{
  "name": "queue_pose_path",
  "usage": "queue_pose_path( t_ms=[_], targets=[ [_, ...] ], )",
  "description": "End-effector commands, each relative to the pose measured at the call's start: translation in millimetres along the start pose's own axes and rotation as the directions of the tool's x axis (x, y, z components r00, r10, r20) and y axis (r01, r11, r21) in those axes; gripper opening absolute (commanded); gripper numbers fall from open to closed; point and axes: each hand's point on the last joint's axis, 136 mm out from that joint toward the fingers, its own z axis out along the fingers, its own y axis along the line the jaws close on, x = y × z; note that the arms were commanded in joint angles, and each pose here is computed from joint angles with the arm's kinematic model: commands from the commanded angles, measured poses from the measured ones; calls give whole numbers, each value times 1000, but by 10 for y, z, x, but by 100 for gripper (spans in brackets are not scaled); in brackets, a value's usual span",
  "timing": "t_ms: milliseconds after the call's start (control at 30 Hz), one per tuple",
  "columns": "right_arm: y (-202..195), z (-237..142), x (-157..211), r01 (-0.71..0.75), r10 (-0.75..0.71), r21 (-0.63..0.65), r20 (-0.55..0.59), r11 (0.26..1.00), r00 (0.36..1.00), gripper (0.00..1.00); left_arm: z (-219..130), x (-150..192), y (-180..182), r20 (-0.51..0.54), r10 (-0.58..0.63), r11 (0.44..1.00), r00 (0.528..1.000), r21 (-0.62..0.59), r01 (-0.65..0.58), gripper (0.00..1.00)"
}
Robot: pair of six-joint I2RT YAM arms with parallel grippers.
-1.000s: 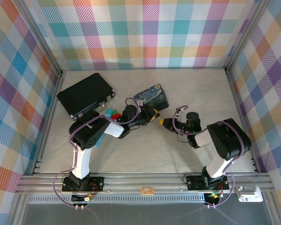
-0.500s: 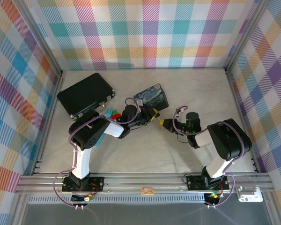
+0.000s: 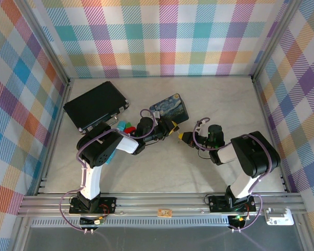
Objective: Unlock a padlock with a key
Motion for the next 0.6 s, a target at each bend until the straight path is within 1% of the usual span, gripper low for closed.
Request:
queue_pose_path(
  t_ms=[0, 100, 333, 567],
  targets=[
    [138, 46, -121, 36, -35, -59, 22, 998, 999, 0, -24, 95, -261, -14, 27, 998, 1000, 61, -26, 0],
    [176, 47, -122, 31, -29, -79, 18, 996, 999, 0, -21, 95, -241, -13, 30, 998, 999, 52, -29, 0],
    [154, -15, -66, 24, -23, -59, 15, 998, 1000, 0, -16, 88, -202, -5, 32, 999, 999, 41, -32, 0],
    [196, 11, -83, 32, -32, -72, 3, 997, 999, 0, 8, 92, -231, -12, 35, 998, 999, 45, -34, 0]
  ],
)
